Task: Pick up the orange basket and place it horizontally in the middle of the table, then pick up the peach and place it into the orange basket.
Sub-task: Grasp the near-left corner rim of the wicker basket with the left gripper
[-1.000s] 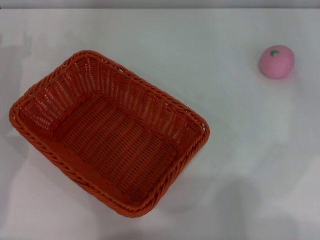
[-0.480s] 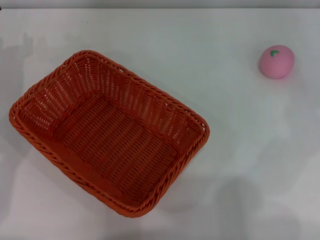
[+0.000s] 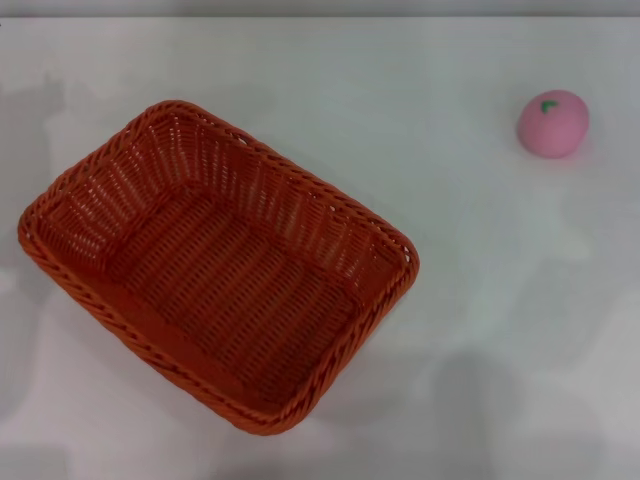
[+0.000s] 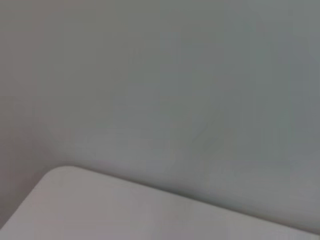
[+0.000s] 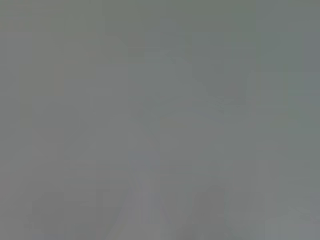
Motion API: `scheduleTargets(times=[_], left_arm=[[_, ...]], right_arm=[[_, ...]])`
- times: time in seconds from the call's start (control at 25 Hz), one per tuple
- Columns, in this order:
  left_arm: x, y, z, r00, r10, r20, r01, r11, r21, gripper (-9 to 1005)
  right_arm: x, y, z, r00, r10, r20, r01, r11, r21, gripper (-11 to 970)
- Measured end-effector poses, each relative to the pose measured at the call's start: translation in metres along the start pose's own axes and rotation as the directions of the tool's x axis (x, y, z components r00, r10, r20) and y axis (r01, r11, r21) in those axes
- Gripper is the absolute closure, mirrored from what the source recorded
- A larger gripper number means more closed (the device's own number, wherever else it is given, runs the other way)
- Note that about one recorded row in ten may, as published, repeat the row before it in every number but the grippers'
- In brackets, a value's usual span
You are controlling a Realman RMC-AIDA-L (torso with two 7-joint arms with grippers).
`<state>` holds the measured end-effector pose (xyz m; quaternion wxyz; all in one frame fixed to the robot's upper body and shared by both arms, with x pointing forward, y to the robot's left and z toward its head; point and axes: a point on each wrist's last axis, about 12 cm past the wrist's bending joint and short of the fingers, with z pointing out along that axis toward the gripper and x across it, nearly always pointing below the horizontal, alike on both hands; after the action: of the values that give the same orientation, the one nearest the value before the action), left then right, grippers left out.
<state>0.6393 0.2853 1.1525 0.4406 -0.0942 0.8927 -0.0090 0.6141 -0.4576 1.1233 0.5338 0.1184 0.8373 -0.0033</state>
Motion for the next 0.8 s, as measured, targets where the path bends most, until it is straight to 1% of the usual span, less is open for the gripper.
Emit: scheduleTargets(times=[0.16, 0.28, 0.48, 0.64, 0.8], left_arm=[[-0.006, -0.002, -0.004, 1.000, 0.005, -0.025, -0.005, 1.000, -0.007, 363], [-0.015, -0.005, -0.008, 0.998, 0.010, -0.057, -0.011, 1.000, -0.016, 363], [-0.031, -0.004, -0.012, 0.991, -0.011, -0.131, 0.006, 0.999, -0.035, 363], [-0.040, -0.009, -0.015, 0.985, -0.012, -0.174, 0.008, 1.000, -0.022, 362], [-0.050, -0.015, -0.019, 0.980, 0.005, -0.200, -0.009, 1.000, -0.020, 362]], right_arm=[[-0.008, 0.001, -0.001, 1.000, -0.002, -0.014, 0.002, 1.000, 0.009, 460], [-0.014, 0.003, -0.002, 0.999, 0.005, -0.032, -0.005, 1.000, 0.009, 460], [-0.027, 0.008, -0.004, 0.995, 0.010, -0.095, -0.009, 1.000, 0.007, 460], [-0.034, 0.010, -0.005, 0.990, 0.009, -0.140, -0.004, 0.999, 0.034, 460], [-0.042, 0.008, -0.009, 0.985, 0.009, -0.173, 0.001, 0.998, 0.060, 460]])
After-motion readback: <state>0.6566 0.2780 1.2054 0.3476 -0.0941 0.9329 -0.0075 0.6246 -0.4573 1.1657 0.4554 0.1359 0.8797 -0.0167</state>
